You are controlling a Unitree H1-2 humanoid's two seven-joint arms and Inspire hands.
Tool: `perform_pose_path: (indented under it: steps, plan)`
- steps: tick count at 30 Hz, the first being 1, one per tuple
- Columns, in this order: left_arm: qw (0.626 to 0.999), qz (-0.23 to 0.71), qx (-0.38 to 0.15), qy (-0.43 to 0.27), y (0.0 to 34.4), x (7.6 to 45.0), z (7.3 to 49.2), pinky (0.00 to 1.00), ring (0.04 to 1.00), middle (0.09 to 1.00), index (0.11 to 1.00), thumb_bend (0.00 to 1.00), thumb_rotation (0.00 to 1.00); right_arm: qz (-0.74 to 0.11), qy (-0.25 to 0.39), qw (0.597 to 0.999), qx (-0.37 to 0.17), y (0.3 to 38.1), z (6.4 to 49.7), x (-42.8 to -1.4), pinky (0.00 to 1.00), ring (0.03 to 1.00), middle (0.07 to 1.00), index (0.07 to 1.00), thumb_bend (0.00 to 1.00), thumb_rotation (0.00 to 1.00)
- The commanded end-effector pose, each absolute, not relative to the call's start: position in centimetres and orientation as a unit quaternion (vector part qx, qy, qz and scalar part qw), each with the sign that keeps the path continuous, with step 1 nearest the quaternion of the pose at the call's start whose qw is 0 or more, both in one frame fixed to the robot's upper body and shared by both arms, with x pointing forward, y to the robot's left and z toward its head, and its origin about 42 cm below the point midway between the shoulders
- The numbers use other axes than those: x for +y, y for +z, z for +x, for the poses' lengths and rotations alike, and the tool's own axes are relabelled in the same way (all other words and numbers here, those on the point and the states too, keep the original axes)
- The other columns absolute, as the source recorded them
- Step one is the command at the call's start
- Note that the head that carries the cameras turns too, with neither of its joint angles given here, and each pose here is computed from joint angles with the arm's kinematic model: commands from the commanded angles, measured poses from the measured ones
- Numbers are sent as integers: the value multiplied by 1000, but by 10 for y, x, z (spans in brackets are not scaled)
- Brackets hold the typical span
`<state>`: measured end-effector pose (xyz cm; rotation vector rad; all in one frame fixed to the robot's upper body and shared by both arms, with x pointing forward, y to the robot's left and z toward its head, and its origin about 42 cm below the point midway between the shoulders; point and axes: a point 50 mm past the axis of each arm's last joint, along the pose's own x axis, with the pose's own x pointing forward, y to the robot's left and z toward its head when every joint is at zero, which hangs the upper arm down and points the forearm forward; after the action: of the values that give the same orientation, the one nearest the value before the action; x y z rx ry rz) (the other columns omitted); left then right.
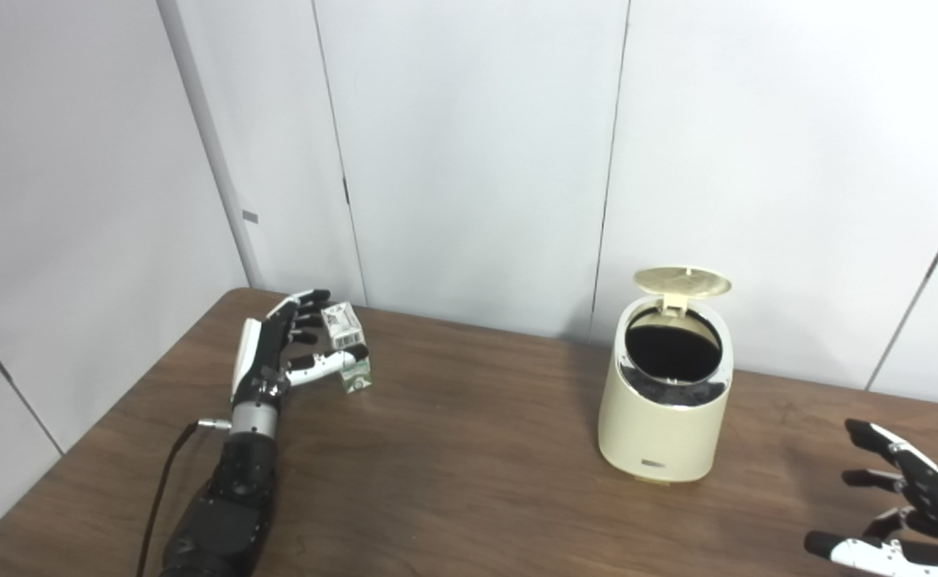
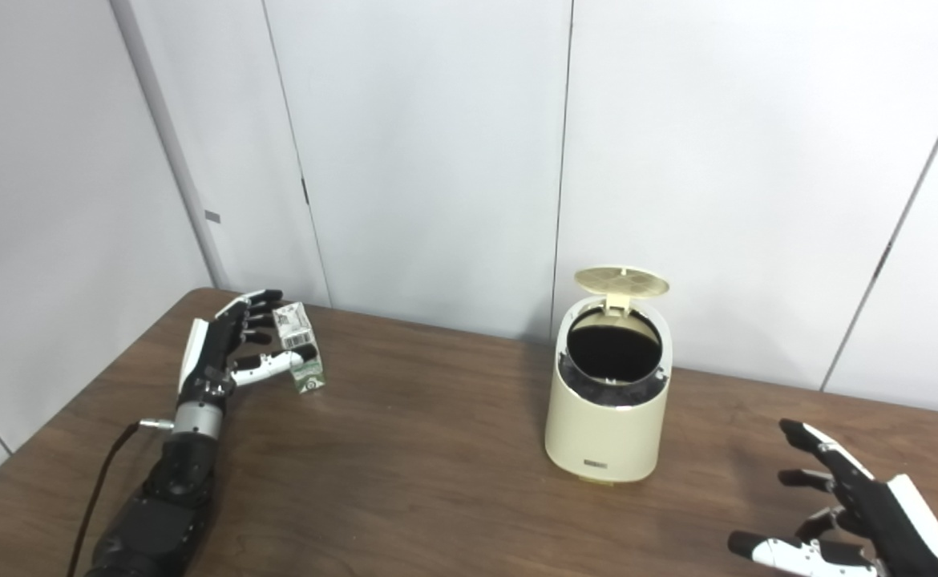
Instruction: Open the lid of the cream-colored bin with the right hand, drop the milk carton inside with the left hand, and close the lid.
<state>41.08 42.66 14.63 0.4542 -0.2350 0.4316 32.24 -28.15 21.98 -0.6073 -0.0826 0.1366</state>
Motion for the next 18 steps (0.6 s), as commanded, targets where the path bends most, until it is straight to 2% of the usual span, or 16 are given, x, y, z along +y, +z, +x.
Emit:
perform_pose_path:
  steps: [1,6,13,18]
  plan:
    - [937,223,-152,223,169,431,422,646,711,741,771,1000,266,-308,62,946,-76,240,321,-285,427,770,898,875,911,294]
    - [939,220,-147,222,165,428,423,630,689,726,761,1000,266,-312,63,945,-76,241,319,-285,416,768,886,874,905,288]
    - [941,211,-141,225,160,423,423,634,675,703,727,969,189,-312,65,945,-76,241,317,-284,445,779,886,876,908,289]
    - [943,208,-134,221,156,424,423,647,674,691,709,988,205,-308,68,946,-77,239,316,-287,447,781,887,877,919,307]
